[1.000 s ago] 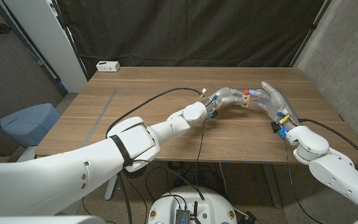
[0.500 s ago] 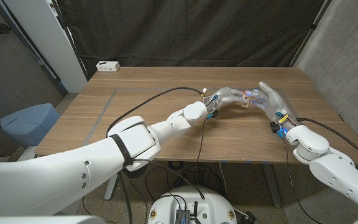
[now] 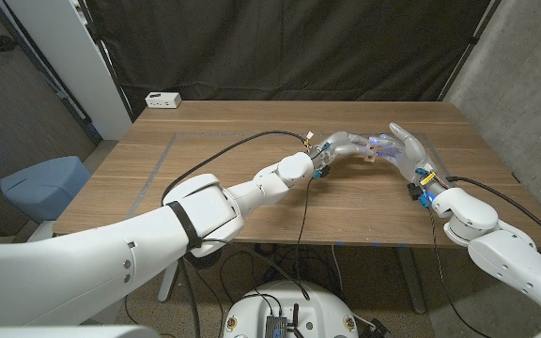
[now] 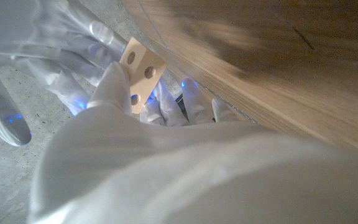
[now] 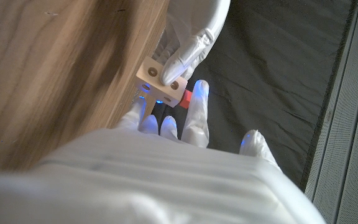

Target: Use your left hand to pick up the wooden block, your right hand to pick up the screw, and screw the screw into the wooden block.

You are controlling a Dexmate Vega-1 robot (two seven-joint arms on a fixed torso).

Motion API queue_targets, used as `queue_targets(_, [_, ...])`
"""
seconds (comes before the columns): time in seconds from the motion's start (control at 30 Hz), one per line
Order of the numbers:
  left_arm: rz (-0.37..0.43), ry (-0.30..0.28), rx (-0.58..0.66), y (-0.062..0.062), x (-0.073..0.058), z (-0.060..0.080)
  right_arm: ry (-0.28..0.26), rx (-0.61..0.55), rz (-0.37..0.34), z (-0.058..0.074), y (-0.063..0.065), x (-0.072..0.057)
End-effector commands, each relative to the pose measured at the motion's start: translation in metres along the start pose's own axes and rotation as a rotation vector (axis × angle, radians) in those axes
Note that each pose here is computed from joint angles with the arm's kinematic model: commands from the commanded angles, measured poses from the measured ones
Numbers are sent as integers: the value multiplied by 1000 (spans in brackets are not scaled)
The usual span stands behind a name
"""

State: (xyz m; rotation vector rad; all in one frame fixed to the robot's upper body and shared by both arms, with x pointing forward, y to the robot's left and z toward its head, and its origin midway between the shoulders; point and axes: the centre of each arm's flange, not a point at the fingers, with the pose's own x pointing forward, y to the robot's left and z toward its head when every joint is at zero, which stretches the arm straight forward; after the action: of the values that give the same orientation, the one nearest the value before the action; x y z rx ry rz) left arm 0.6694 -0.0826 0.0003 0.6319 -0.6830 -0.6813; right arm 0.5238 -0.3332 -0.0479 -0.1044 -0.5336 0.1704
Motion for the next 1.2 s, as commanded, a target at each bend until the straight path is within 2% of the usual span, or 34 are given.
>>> queue_targets(0.03, [4, 1, 3, 1, 0, 0, -4, -3, -28, 2, -6, -5])
queue_targets(0.53, [12, -33, 32, -1, -2, 4, -31, -13, -141, 4, -14, -16])
queue_targets(0.77, [12, -54, 36, -1, -3, 6, -37, -11, -172, 1, -14, -19])
queue_targets(1.2, [10, -99, 45, -5, -8, 10, -26, -18, -147, 0, -13, -20])
